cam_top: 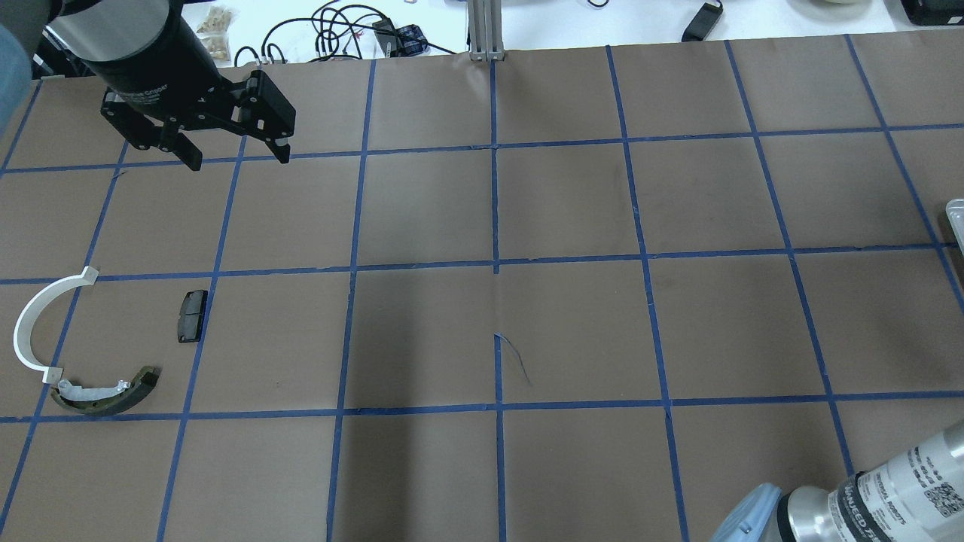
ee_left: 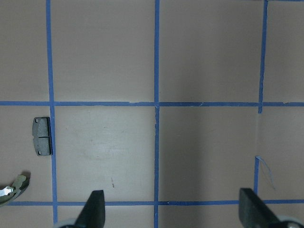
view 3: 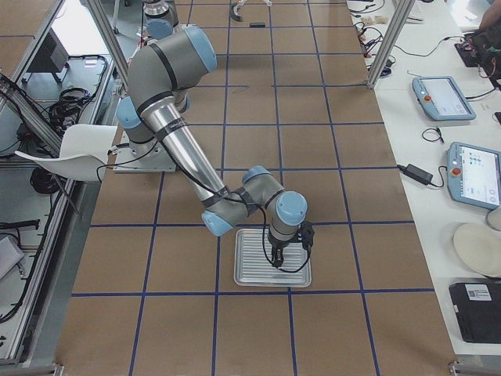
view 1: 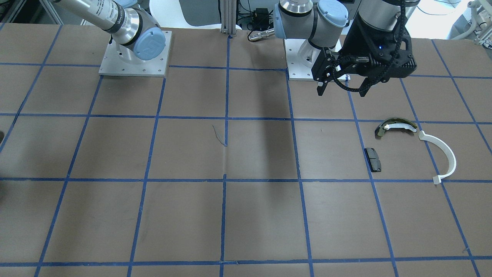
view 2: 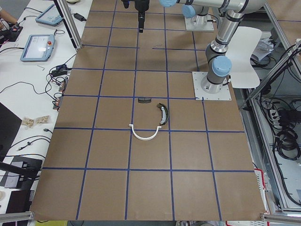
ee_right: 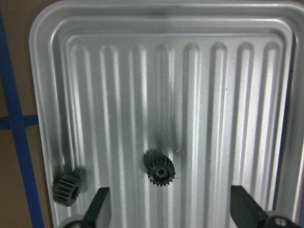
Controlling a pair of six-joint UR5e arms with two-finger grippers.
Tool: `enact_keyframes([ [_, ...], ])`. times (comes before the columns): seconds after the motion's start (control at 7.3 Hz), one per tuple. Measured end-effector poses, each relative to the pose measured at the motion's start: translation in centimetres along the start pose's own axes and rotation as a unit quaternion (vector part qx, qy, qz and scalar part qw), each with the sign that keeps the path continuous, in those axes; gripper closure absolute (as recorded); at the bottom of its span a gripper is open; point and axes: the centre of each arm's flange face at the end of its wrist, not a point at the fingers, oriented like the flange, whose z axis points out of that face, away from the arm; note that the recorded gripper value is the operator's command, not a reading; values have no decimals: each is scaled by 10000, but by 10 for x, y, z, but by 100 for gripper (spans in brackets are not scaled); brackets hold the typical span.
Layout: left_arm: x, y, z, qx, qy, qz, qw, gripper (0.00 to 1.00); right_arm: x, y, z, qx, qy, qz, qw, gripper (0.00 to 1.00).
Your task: Place bearing gear from tray to pile
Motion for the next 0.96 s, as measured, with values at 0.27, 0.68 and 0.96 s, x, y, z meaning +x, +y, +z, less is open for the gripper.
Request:
enact_keyframes([
  [0.27,0,0,0,-5,3,0,10000,0,1,-2,9,-33,-47,-4,10000,27],
  [0.68,0,1,1,-7,-4,0,10000,0,1,-3,15,-58,-77,-3,10000,30],
  [0.96,0,2,0,-3,-6,0,10000,0,1,-3,19,-73,-94,4,9999,34],
])
